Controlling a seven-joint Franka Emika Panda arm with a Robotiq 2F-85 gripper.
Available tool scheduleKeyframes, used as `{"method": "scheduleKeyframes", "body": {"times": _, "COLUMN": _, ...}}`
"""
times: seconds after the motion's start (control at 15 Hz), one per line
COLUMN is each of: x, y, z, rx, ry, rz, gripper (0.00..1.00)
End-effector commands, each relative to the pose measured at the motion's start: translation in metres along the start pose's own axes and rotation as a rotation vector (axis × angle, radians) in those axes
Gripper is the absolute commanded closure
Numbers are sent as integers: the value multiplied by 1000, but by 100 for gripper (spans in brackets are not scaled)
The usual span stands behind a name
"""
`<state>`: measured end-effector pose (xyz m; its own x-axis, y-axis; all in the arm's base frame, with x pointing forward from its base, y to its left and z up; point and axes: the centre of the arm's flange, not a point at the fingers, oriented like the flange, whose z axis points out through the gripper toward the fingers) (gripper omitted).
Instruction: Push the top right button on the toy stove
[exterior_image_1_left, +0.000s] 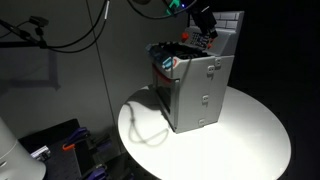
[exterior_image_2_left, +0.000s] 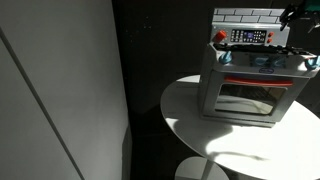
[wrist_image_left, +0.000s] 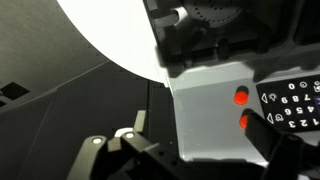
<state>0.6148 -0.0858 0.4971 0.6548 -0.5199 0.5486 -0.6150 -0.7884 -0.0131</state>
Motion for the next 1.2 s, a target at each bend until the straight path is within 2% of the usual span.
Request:
{"method": "scheduleKeyframes", "body": {"times": 0.0, "x": 12, "y": -14, "z": 7, "rx": -30, "ry": 10, "rz": 18, "gripper": 0}}
{"method": "scheduleKeyframes", "body": {"times": 1.13, "x": 20, "y": -31, "z": 28, "rx": -52, "ry": -3, "rz": 23, "gripper": 0}}
